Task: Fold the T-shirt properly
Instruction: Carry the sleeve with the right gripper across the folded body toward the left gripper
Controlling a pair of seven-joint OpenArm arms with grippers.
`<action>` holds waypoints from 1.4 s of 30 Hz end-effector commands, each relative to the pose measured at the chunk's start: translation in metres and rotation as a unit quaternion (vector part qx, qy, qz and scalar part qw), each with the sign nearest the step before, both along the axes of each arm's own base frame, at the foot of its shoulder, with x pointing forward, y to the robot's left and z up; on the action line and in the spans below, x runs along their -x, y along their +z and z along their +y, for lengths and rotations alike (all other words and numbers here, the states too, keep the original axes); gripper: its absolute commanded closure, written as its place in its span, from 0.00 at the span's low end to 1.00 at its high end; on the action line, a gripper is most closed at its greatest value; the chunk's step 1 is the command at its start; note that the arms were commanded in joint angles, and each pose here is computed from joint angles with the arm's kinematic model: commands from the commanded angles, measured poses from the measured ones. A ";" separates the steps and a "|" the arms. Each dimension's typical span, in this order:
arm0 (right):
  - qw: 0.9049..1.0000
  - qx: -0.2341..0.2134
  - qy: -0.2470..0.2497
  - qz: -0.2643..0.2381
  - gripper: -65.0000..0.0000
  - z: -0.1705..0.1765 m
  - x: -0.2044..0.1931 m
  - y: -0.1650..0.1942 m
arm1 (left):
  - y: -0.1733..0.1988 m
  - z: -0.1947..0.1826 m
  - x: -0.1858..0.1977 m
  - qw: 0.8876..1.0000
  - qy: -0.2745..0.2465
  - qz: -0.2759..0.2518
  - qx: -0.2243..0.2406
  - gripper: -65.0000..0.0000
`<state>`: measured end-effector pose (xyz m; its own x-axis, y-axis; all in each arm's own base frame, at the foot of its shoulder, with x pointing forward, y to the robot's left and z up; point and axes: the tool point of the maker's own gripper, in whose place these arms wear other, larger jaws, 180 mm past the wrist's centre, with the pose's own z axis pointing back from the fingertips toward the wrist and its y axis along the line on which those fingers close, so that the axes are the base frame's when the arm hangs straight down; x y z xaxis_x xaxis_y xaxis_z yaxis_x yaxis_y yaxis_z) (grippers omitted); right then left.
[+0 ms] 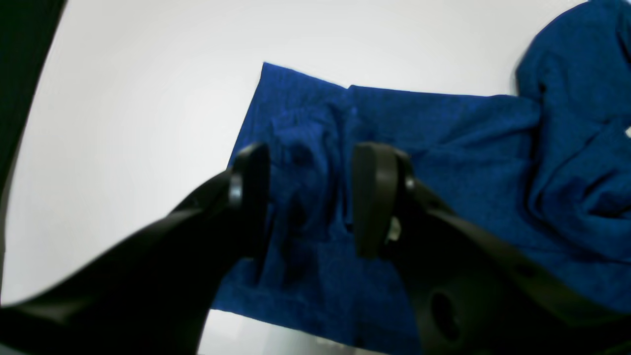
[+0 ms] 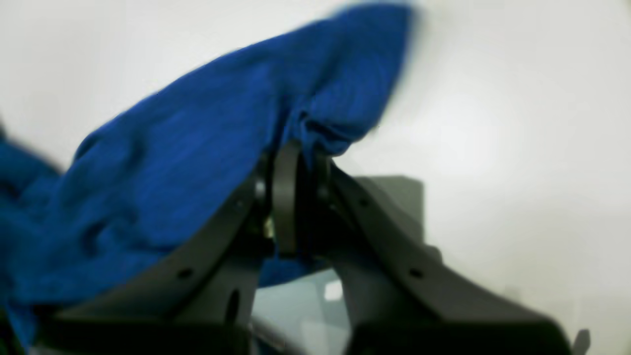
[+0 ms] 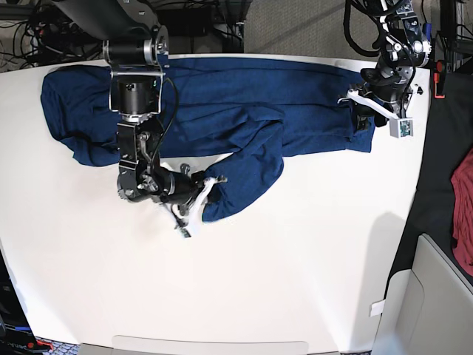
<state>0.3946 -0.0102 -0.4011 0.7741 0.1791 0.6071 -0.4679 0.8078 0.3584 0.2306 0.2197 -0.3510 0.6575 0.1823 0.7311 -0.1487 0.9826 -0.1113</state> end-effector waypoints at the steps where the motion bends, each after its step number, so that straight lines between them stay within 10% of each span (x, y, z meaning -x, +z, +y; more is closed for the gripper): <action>1: 0.999 -0.025 0.012 -0.036 0.98 0.010 -0.008 0.023 | 0.010 0.002 -0.004 1.000 -0.002 -0.019 -0.005 0.59; 15: 0.949 -0.238 0.161 -0.132 0.98 0.132 0.052 0.134 | 0.009 0.003 -0.003 1.000 0.000 -0.016 -0.006 0.67; 21: 0.938 -0.213 0.251 -0.106 0.98 0.170 0.093 0.122 | 0.009 0.026 0.007 0.999 0.029 -0.010 -0.020 0.71; 29: 0.901 -0.174 0.380 -0.116 0.98 0.216 0.144 0.125 | 0.016 0.069 0.023 0.995 0.093 -0.012 -0.042 0.71; 42: 0.878 -0.166 0.429 -0.133 0.98 0.234 0.164 0.131 | 0.009 0.075 0.039 0.990 0.136 -0.004 -0.025 0.71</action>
<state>0.2247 0.2131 -0.2974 0.2890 0.4756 0.8308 -0.9475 0.0184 0.3191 0.1884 0.2912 -0.3504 0.6049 0.3299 0.7248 -0.4123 0.9084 -0.0693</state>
